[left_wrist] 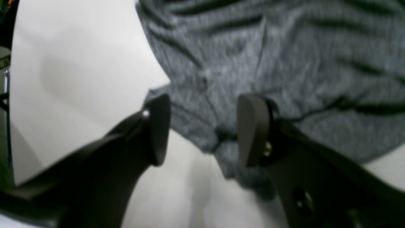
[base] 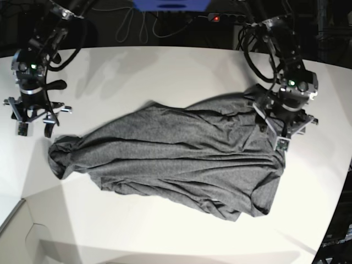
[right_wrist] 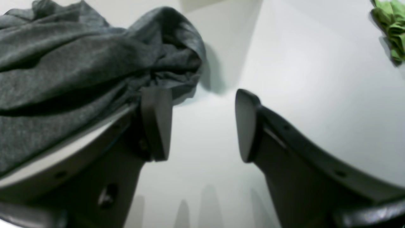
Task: Layout the t-shirt on the table in an organized manner, then fold the t-shirt properly
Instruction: 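Raise both grippers away from the shirt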
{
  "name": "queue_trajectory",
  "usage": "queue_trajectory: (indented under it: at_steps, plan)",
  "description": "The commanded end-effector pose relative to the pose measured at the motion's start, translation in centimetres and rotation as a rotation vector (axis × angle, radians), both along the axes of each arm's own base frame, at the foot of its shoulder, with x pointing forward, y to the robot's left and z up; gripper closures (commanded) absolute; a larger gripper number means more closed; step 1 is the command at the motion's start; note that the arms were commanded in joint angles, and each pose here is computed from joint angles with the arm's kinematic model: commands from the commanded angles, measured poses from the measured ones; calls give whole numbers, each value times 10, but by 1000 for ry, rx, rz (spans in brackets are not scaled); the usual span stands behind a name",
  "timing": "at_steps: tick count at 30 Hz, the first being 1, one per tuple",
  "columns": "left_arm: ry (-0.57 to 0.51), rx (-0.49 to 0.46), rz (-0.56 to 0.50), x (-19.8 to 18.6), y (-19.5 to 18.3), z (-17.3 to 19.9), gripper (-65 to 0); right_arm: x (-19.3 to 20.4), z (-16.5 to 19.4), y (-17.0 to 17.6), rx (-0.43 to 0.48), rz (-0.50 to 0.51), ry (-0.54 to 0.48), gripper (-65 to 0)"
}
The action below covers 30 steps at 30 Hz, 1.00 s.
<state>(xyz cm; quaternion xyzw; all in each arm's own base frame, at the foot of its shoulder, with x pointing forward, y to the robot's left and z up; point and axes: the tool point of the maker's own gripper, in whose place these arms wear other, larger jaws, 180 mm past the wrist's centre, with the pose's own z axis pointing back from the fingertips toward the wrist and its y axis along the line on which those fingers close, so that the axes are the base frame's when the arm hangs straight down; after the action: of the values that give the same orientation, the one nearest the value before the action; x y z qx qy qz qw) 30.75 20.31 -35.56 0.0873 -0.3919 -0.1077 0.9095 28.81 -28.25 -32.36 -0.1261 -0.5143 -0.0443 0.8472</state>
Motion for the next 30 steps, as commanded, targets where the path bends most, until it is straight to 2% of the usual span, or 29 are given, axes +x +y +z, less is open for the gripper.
queue_trajectory:
  at_steps: [1, 7, 12, 20, 22, 25, 27, 30]
  plan:
    - [-38, 5, 9, 6, 3, 9, -327, 4, 14, -3, -16, -1, -48, -321]
    - [41, -29, 3, 0, -2, -20, -327, -5, 7, -3, -16, -1, -26, -321]
    - [-13, -63, -56, 7, -20, -26, -327, -8, 8, -3, -23, -1, -25, -321]
    - [30, -66, -96, 4, -25, -45, -314, -11, 12, -3, -35, -2, -29, -321]
    - [35, -64, -94, 3, -22, -46, -255, -11, 12, -3, -35, -2, -29, -321]
    - [31, -48, -95, 4, -16, -44, -118, -11, 12, -3, -36, -2, -27, -321]
    - [16, -42, -95, 5, -15, -38, 0, -11, 12, -3, -35, -2, -29, -321]
    - [-48, -9, -97, 10, -13, -12, -8, -11, 12, -3, -35, -2, -27, -321]
